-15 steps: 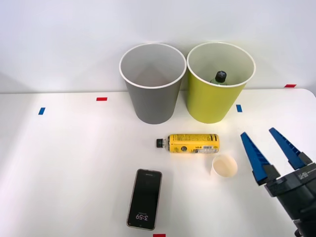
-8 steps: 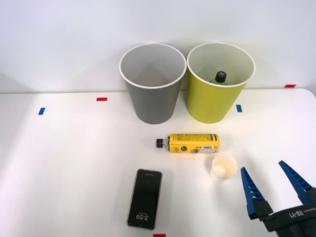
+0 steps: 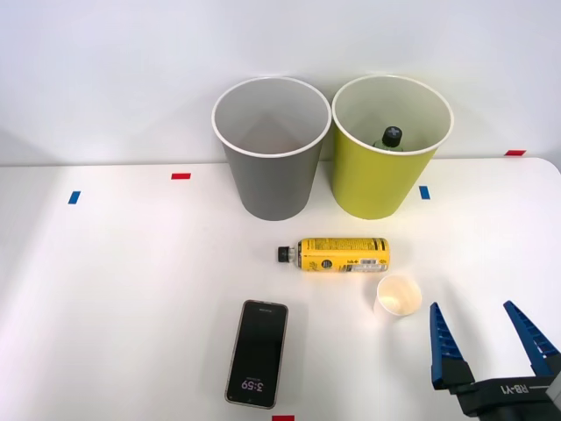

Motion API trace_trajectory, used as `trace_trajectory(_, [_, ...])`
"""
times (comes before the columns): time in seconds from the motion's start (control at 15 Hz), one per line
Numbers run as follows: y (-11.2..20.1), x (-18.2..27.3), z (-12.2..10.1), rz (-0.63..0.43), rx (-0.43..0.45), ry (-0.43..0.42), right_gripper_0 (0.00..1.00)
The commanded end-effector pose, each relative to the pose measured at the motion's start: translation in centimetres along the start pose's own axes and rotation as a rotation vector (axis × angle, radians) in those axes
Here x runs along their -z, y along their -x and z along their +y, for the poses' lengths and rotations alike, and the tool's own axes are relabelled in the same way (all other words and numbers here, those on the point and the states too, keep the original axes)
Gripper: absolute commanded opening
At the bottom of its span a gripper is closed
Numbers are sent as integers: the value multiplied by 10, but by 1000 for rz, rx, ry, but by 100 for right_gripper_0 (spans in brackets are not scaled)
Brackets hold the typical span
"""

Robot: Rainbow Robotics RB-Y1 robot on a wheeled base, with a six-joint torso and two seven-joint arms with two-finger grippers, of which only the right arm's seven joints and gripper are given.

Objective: Put cans in the gray bin, plastic bottles in the light green bin

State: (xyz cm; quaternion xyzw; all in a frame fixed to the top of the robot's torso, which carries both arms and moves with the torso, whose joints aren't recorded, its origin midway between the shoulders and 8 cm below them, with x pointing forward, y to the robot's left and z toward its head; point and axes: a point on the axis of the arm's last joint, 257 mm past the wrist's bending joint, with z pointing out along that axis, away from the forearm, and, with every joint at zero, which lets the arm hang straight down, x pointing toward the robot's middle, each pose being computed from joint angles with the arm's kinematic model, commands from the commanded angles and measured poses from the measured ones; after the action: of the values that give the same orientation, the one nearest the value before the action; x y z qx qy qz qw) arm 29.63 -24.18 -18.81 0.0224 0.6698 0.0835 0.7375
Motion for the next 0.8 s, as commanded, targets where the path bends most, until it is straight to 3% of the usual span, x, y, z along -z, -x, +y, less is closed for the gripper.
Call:
trace_trajectory(0.07, [-17, -10, -1, -45, 40, -10, 100])
trace_trajectory(0.2, [-28, -3, 0, -68, 60, 19, 100])
trace_trajectory(0.33, [-37, 15, -2, -38, 153, 22, 100])
trace_trajectory(0.8, [-84, 111, 4, 186, 314, 20, 100])
